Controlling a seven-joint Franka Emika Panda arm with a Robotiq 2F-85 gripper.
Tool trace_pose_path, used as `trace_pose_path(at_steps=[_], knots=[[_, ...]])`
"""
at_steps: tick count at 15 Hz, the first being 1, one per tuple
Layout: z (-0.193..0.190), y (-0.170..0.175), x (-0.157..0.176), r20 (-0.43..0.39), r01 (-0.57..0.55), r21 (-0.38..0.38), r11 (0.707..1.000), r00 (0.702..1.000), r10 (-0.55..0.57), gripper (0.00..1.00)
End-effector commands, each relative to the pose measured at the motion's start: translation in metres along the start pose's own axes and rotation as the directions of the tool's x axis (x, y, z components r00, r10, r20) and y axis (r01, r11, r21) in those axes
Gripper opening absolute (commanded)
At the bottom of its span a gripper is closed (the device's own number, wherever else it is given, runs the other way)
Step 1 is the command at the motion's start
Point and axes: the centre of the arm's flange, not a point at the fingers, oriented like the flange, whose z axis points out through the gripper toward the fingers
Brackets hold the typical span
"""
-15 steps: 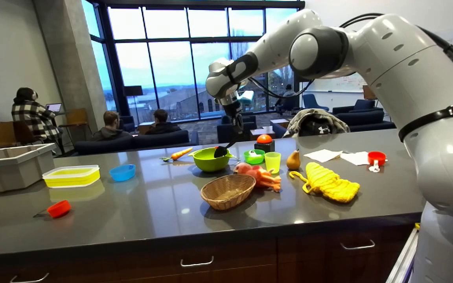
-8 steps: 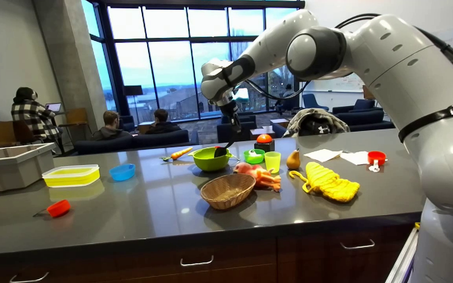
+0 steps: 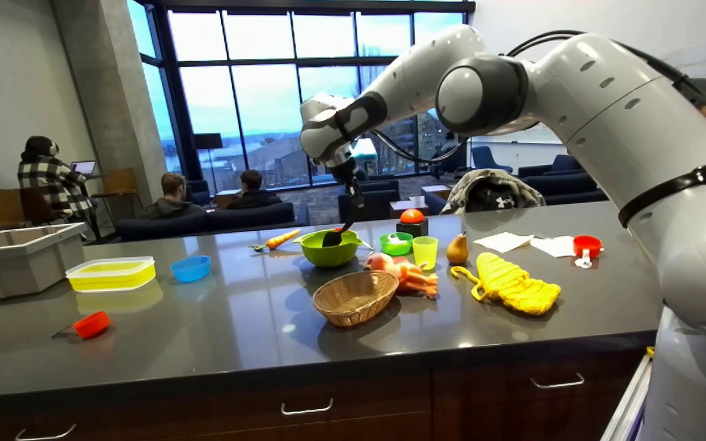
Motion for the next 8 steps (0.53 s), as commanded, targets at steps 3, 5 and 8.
trace_pose_path(at_steps=[3,5,8], knots=[[-0.002,0.014,0.023,0.05,0.084,-0.012,0.996,0.995,-0.083,0.01],[0.001,0.013,0.028,0.068,0.11,-0.003,0.994,0.992,-0.11,0.01],[0.006,0.01,0.037,0.11,0.152,0.006,0.988,0.982,-0.151,0.01]])
